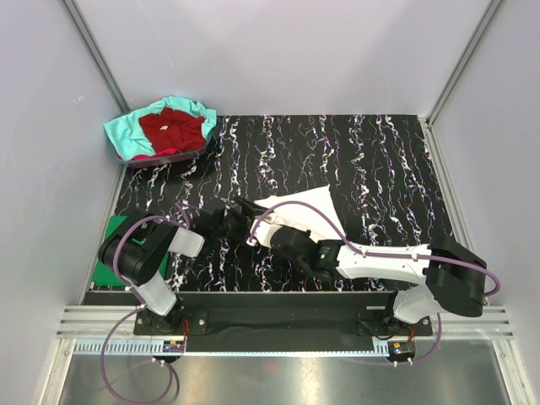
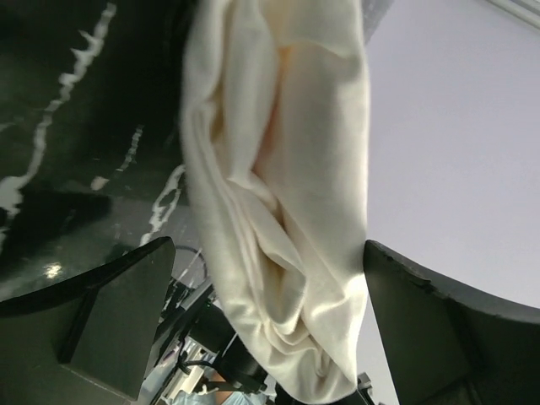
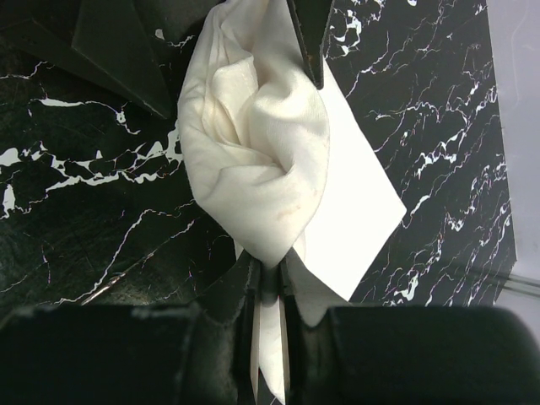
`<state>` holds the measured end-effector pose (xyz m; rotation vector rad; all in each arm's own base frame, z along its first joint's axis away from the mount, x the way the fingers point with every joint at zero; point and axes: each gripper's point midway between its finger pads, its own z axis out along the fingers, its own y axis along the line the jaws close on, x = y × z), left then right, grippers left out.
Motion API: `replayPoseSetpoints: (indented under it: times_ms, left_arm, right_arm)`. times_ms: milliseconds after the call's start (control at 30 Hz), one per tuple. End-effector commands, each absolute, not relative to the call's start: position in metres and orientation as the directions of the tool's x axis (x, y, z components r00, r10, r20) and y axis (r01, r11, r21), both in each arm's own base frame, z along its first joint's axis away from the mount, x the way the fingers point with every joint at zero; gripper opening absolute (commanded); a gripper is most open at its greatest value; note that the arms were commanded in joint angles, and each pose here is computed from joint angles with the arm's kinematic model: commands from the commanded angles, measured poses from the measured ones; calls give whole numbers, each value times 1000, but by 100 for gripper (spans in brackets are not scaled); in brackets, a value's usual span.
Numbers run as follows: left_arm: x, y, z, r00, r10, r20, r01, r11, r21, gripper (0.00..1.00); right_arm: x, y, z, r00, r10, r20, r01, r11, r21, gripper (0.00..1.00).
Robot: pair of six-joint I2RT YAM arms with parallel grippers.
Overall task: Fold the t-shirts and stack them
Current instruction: Neatly place the folded tshirt to the corner
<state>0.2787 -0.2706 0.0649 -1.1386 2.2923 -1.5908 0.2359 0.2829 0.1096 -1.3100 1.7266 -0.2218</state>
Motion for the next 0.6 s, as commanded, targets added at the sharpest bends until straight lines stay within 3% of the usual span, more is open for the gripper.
replayPoseSetpoints:
  times_ms: [0,567]
  left_arm:
    - [295,-272,73,-698,-668,257,-487,180,-855,99]
    - [307,-276,38,-664,-683,303,-538,156,-828,99]
  right_arm:
    - [240,290,129,3,-783,-622,-646,473,-599,0]
    - [238,294,128,-1,-778,-628,-664,470,-582,0]
